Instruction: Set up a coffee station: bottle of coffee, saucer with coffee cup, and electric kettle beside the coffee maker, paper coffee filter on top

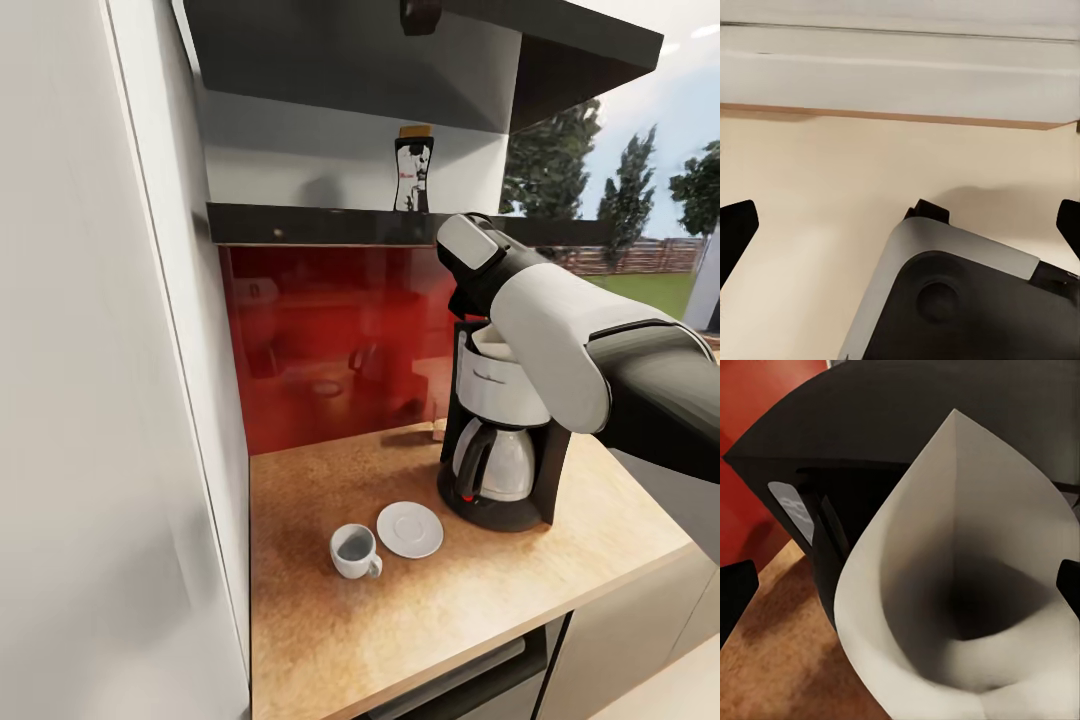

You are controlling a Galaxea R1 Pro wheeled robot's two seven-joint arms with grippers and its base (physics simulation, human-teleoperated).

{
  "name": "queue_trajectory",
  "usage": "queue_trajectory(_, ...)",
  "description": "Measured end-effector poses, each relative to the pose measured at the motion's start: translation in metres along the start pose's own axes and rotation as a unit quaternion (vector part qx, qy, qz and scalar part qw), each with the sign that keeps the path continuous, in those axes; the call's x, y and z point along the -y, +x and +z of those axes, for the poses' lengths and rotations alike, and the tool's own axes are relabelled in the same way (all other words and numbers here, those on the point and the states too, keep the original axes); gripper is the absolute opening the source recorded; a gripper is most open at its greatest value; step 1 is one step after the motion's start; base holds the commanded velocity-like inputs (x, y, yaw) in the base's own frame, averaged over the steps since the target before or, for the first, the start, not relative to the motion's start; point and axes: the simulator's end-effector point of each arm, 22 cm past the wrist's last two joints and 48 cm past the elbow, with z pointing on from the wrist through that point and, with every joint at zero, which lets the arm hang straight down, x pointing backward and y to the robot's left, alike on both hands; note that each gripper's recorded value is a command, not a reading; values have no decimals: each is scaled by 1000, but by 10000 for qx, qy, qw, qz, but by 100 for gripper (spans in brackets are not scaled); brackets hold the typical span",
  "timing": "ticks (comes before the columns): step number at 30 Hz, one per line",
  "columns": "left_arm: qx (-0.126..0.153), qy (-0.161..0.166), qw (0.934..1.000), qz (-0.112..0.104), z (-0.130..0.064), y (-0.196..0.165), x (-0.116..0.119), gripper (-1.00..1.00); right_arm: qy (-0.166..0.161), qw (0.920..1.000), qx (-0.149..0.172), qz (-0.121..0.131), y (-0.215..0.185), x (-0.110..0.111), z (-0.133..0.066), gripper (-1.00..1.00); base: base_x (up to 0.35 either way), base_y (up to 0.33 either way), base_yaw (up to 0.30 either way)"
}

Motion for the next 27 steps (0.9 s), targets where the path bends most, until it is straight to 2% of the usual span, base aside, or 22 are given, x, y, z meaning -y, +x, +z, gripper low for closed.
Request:
queue_trajectory(13,0,0,10000,0,-4,-1,0,100,0,10000,0,0,-3,0,-3,100,-3,0,0)
queue_trajectory(27,-2,-1,10000,1,-4,-1,0,100,1,10000,0,-1,-3,0,-2,100,-178,0,0)
